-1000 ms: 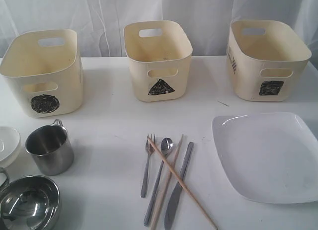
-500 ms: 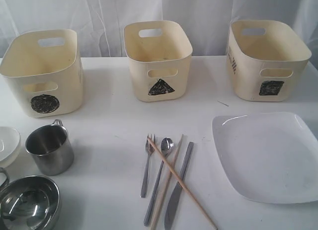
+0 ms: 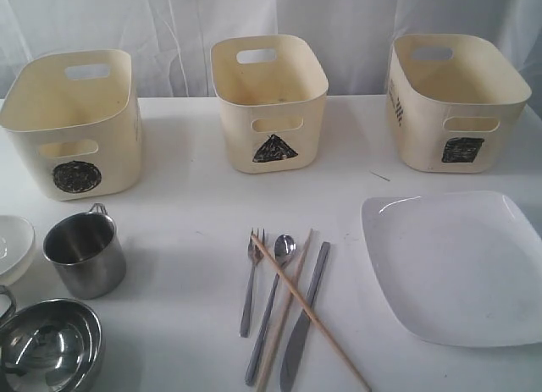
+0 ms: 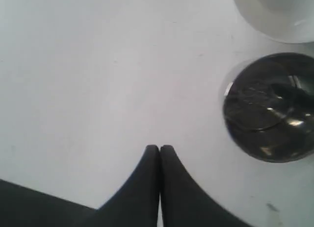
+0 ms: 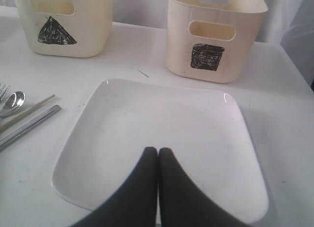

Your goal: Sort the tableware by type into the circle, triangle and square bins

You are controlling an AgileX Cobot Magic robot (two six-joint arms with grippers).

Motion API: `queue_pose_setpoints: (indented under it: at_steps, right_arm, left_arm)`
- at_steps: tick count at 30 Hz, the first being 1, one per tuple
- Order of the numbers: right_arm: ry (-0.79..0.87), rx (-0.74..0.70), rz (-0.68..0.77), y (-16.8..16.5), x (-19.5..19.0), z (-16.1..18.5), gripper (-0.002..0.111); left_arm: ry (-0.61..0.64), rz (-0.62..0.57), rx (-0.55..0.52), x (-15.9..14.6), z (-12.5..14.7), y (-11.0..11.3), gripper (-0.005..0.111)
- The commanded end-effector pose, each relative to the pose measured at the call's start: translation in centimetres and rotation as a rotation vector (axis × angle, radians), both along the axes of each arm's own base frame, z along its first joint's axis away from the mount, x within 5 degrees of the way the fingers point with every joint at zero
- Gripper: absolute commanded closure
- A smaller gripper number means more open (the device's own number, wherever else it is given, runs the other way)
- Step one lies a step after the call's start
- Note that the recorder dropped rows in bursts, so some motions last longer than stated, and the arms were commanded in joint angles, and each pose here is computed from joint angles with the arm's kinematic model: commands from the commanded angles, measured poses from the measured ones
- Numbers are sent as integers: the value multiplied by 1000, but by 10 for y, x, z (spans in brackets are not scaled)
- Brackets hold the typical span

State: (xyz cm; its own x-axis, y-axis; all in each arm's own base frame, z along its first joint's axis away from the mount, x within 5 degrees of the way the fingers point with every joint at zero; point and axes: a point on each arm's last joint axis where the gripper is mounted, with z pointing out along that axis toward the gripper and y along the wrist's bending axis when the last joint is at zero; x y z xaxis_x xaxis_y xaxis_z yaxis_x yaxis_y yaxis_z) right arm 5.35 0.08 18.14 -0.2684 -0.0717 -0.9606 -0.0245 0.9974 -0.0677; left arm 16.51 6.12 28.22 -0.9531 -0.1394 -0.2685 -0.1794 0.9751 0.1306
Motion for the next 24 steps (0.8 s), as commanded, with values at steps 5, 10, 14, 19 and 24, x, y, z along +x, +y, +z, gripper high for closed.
queue_pose_setpoints:
  at_steps: [5, 10, 14, 19, 24]
  right_arm:
    - [-10, -5, -1, 0, 0, 0, 108]
    - [-10, -5, -1, 0, 0, 0, 108]
    - [-10, -5, -1, 0, 0, 0, 108]
    - [-10, -5, -1, 0, 0, 0, 108]
    - [-10, -5, -1, 0, 0, 0, 108]
  left_arm:
    - [-81, -115, -259, 20, -6, -21, 59]
    - [-21, -115, -261, 27, -18, -17, 43]
    - [-4, -91, -257, 31, -51, -15, 43]
    - [5, -65, -241, 26, -89, -14, 43]
    - [8, -105, -227, 24, -94, -14, 70]
